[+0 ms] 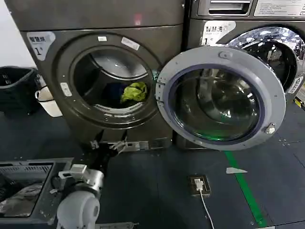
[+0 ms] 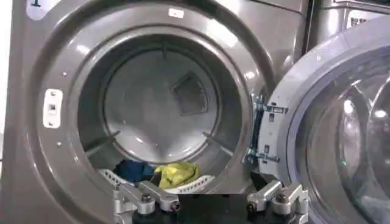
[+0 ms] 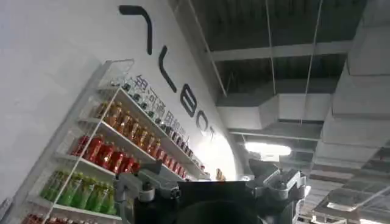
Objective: Grasp the clothes from the dryer.
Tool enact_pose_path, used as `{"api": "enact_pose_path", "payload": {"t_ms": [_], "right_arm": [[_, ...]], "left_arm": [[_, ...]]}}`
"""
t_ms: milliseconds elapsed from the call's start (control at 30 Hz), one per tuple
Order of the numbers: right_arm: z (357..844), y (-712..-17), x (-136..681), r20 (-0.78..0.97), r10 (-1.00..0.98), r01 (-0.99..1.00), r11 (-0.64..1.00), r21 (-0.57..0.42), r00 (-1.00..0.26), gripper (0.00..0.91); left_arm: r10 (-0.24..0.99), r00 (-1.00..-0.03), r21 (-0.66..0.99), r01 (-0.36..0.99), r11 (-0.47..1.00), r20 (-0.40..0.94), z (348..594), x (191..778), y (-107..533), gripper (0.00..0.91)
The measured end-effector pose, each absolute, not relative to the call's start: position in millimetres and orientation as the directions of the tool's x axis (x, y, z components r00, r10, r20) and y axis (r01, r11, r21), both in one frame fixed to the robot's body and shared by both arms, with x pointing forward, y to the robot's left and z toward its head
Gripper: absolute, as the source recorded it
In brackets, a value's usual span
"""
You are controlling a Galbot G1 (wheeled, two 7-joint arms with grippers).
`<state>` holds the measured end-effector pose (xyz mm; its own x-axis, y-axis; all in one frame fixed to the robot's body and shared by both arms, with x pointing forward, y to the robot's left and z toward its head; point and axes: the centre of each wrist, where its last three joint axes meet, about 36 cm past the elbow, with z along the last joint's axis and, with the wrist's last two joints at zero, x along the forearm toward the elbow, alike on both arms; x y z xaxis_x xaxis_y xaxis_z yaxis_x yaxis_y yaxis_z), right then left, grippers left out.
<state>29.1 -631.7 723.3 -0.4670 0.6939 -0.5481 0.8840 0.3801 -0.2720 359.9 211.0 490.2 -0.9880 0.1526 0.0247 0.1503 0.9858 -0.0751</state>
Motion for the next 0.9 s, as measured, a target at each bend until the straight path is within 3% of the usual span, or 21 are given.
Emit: {"api": "enact_pose_path", "payload": {"t_ms": [900], "right_arm": [[722.6, -631.1, 30.2, -0.55, 0.688, 0.88, 0.387, -0.274, -0.474, 0.907]], "left_arm": [[0.112, -0.994, -0.079, 0.111, 0.991, 0.017, 490.0, 364.4, 215.6, 0.907]]}}
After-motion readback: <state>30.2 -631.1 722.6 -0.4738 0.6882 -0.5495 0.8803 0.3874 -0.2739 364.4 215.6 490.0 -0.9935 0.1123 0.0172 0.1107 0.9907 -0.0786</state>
